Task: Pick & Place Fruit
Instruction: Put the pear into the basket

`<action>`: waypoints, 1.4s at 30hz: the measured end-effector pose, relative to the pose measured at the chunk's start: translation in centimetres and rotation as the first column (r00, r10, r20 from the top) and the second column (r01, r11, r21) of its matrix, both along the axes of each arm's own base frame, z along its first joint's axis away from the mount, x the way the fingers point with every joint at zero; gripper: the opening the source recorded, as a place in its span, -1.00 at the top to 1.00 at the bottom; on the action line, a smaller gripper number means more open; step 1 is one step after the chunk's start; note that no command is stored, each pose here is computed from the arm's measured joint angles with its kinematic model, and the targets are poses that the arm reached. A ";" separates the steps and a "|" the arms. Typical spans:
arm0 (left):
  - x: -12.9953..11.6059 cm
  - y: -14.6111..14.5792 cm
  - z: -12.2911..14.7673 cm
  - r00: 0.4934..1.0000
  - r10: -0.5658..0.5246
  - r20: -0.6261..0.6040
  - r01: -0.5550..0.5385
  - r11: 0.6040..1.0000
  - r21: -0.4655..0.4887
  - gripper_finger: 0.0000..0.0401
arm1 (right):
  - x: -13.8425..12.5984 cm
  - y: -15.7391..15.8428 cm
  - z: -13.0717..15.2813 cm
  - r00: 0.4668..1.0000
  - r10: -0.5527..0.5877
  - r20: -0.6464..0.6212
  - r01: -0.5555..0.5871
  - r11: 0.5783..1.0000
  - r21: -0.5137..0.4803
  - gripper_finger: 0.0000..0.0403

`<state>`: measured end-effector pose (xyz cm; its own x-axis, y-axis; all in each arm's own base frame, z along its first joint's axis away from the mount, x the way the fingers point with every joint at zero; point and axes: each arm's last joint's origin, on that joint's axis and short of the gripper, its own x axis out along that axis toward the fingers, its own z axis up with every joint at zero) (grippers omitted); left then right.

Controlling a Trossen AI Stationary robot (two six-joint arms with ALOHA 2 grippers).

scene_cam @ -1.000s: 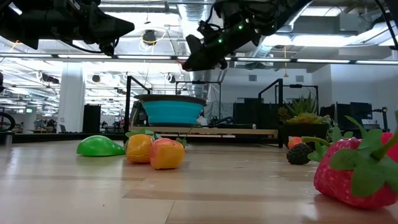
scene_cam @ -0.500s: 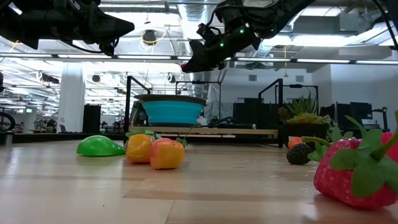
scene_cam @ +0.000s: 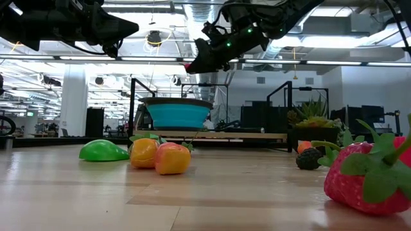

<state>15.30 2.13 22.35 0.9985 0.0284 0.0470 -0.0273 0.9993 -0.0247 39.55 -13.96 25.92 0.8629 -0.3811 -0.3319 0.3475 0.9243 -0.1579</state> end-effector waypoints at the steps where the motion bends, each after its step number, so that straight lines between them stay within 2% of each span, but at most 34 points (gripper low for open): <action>1: 0.0 0.0 0.0 1.000 0.000 0.000 0.000 1.000 0.000 0.99 | 0.0 0.0 0.0 1.000 -0.001 0.000 0.001 1.000 0.000 0.48; 6: 0.0 0.0 0.0 1.000 0.000 0.000 0.000 1.000 0.000 0.99 | 0.0 0.0 0.0 1.000 0.000 -0.001 0.000 1.000 -0.001 0.38; 17: 0.0 0.0 0.0 1.000 0.000 -0.001 0.000 1.000 0.000 0.99 | 0.0 0.0 -0.1 1.000 0.003 -0.015 -0.003 1.000 -0.005 0.01; 21: 0.0 0.0 0.0 1.000 0.000 -0.003 0.000 1.000 -0.001 0.99 | -0.1 0.0 -0.3 1.000 0.002 -0.030 -0.002 1.000 0.002 -0.02; 25: 0.0 0.0 0.0 1.000 0.000 -0.004 0.000 1.000 -0.001 0.99 | -0.1 0.3 -0.3 0.999 0.009 -0.048 -0.008 1.000 0.008 0.11; 38: 0.0 0.0 -0.1 1.000 0.000 -0.009 0.000 1.000 -0.001 0.99 | 0.4 3.4 -0.8 0.987 0.100 -0.129 -0.101 0.995 -0.004 0.94; 42: 0.0 0.0 -0.1 1.000 0.000 -0.013 0.000 1.000 -0.002 0.99 | -0.1 5.1 -0.3 0.975 0.131 -0.181 -0.127 0.991 0.034 0.96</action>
<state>15.31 2.14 22.23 0.9990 0.0288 0.0339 -0.0279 0.9993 -0.0265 39.43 -8.86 25.58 0.8285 -0.2612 -0.4953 0.1922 0.9634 -0.1866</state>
